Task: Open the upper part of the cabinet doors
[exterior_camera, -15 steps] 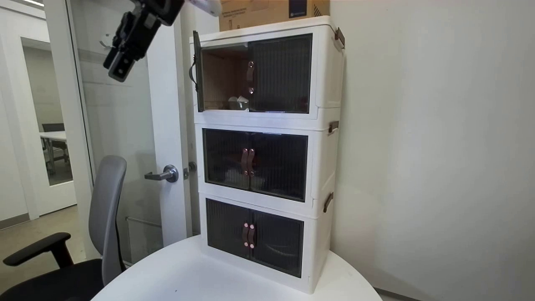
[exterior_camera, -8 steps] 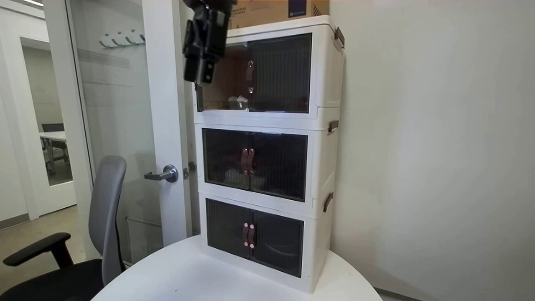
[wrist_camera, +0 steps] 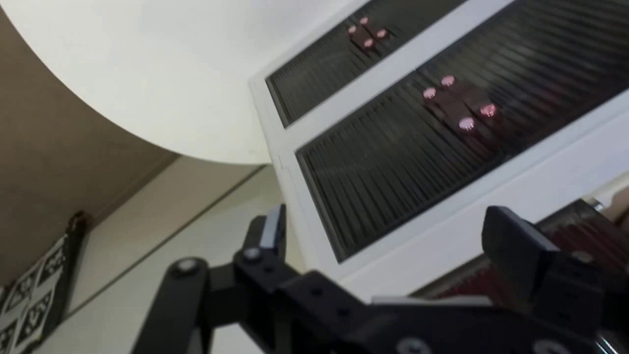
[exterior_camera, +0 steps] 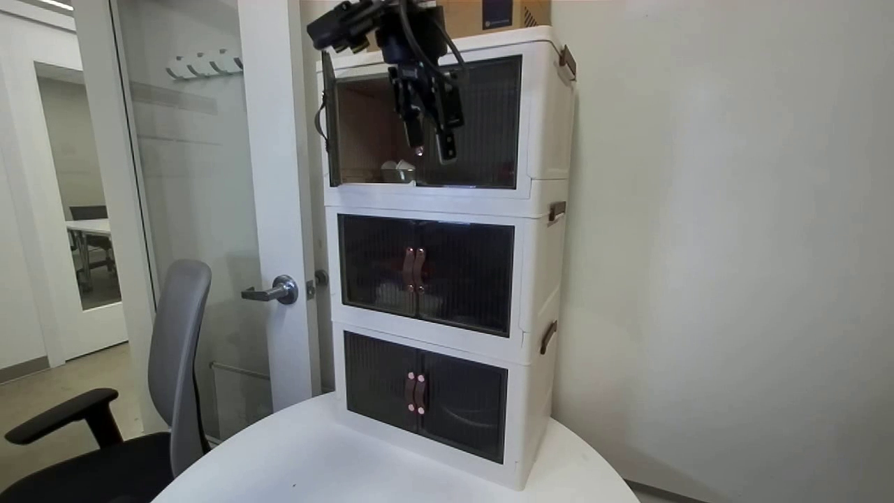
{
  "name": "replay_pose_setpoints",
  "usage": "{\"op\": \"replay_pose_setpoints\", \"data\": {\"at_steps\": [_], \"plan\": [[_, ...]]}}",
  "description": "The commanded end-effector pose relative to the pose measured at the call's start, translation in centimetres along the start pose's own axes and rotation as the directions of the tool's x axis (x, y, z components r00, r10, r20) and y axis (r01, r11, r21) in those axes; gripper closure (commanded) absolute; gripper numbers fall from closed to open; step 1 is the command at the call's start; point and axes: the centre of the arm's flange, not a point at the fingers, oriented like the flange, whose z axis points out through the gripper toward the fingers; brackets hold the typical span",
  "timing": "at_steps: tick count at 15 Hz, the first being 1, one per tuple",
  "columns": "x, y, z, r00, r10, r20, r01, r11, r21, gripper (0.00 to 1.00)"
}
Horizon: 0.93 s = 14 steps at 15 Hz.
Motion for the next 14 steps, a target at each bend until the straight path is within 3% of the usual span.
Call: {"op": "replay_pose_setpoints", "data": {"at_steps": [1,7,11,14], "plan": [[1.3,-1.9,1.3,0.991,-0.055,-0.123,0.071,0.988,0.134,0.0],[2.0,-3.2,1.8,0.964,-0.259,-0.057,0.264,0.917,0.298,0.0],[1.9,-2.9,1.3,0.901,-0.433,-0.017,0.406,0.832,0.378,0.0],[1.5,-3.4,0.3,0.852,-0.516,-0.088,0.506,0.772,0.385,0.0]]}}
